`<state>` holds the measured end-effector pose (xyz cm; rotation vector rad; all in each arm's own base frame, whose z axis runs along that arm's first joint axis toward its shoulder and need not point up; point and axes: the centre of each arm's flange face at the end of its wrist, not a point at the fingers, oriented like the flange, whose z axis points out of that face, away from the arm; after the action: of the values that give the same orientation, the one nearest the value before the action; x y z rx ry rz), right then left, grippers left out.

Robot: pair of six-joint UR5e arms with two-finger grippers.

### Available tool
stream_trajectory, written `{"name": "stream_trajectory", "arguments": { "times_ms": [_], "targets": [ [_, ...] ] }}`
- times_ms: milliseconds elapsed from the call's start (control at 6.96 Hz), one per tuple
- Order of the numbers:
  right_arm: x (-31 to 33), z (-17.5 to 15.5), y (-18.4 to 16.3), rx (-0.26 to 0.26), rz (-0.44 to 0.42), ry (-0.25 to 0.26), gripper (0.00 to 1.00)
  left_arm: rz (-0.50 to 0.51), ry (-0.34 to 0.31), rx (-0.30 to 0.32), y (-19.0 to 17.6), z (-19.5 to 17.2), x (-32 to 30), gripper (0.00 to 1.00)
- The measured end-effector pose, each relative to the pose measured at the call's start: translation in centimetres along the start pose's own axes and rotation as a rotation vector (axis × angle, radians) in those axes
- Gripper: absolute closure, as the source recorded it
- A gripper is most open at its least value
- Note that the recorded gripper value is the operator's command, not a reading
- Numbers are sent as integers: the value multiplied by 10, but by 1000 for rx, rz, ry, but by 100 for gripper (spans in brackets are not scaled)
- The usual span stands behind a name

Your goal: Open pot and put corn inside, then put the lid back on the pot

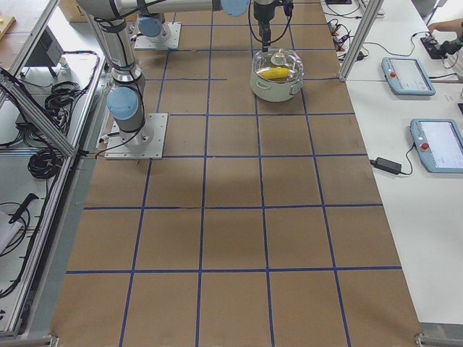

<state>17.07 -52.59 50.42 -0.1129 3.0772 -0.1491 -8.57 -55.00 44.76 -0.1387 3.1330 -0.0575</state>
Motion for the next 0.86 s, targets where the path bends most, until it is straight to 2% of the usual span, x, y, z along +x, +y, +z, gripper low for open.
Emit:
{"name": "stream_trajectory", "arguments": {
  "times_ms": [287,574,862],
  "targets": [
    [-1,6,15,3,-13,-4,1,0,0,-5,-1,3,0,0],
    [-3,3,14,33,-14,-5,1,1,0,-7,0,2,0,0],
    [-3,5,14,32,-13,-4,1,1,-1,-25,2,4,0,0]
  ]
}}
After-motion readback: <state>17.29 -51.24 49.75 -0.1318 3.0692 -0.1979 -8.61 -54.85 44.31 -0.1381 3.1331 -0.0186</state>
